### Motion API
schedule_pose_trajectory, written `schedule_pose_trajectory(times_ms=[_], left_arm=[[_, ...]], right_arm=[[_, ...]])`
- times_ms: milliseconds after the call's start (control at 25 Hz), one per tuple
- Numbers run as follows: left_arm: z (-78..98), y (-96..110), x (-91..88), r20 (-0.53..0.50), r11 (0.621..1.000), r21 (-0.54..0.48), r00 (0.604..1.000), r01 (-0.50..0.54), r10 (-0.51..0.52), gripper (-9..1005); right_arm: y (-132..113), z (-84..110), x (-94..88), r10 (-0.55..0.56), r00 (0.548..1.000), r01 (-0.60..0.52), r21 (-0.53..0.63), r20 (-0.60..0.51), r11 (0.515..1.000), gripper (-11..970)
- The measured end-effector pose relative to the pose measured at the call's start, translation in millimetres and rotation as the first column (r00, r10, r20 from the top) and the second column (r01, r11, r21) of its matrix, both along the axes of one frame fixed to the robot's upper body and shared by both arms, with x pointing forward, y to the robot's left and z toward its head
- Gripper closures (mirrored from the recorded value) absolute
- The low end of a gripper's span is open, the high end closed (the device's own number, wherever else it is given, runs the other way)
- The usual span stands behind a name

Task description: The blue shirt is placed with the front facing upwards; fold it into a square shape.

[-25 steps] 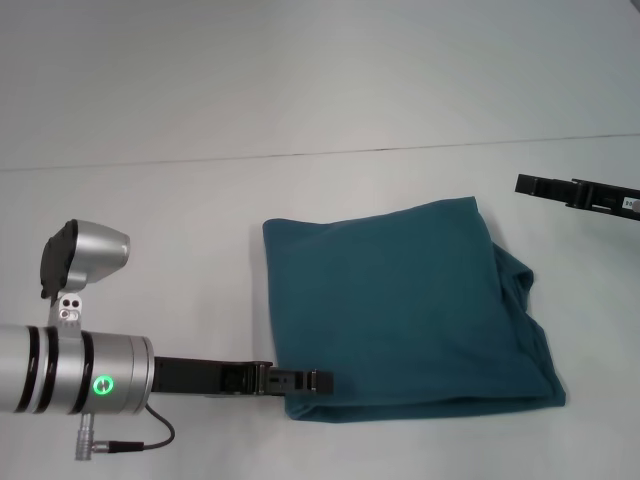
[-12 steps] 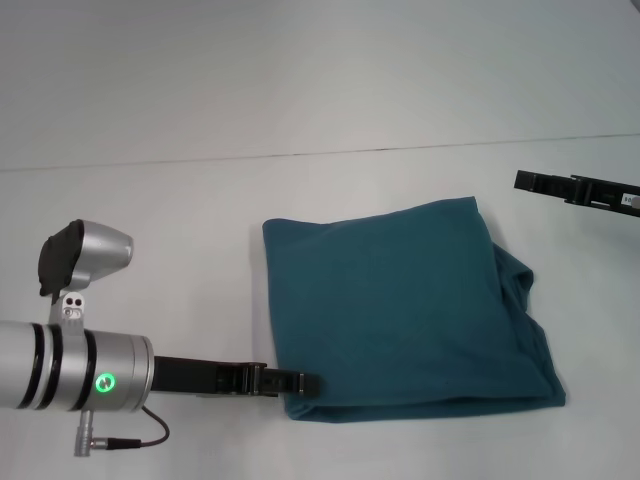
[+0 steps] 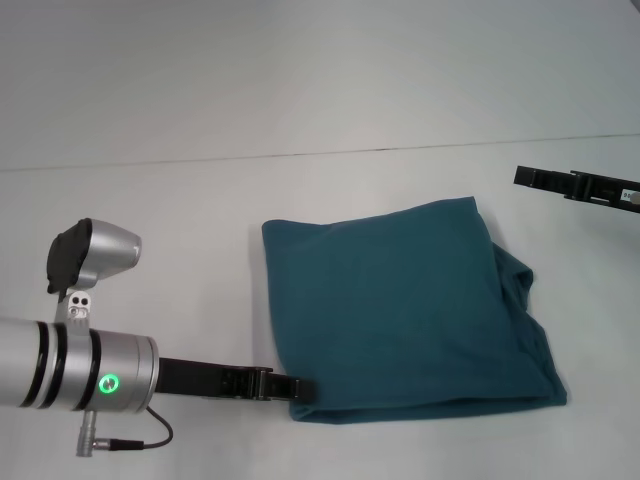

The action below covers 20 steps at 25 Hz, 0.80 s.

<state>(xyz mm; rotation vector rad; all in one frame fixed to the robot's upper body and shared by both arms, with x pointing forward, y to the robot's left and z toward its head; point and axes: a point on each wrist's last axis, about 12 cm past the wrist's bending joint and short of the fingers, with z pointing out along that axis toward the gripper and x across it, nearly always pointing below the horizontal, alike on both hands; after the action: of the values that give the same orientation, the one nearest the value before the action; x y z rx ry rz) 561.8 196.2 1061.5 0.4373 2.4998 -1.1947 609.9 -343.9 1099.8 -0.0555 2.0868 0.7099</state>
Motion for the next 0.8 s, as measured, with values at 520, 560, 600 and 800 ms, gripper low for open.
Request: schedule_pose_trajectory(times_ms=[520, 560, 600, 800], left_arm=[[1.8, 4, 1.6, 0.007, 1.000, -0.006, 1.000, -0.016, 0.016, 868], [2.5, 7, 1.8, 0.010, 1.000, -0.009, 1.000, -0.021, 0.021, 892], [3.0, 9, 1.5, 0.011, 1.000, -0.012, 1.000, -0.025, 0.025, 893], [6.3, 20, -0.5, 0.018, 0.999, -0.031, 1.000, -0.023, 0.024, 899]], right_arm=[[0, 0.0, 0.2, -0.001, 1.000, 0.001, -0.002, 0.001, 1.000, 209], [0, -0.1, 0.2, 0.000, 1.000, 0.000, -0.003, 0.001, 1.000, 209], [0, -0.2, 0.1, 0.000, 1.000, 0.000, -0.003, 0.001, 1.000, 209], [1, -0.5, 0.0, 0.001, 1.000, -0.001, 0.000, 0.000, 1.000, 209]])
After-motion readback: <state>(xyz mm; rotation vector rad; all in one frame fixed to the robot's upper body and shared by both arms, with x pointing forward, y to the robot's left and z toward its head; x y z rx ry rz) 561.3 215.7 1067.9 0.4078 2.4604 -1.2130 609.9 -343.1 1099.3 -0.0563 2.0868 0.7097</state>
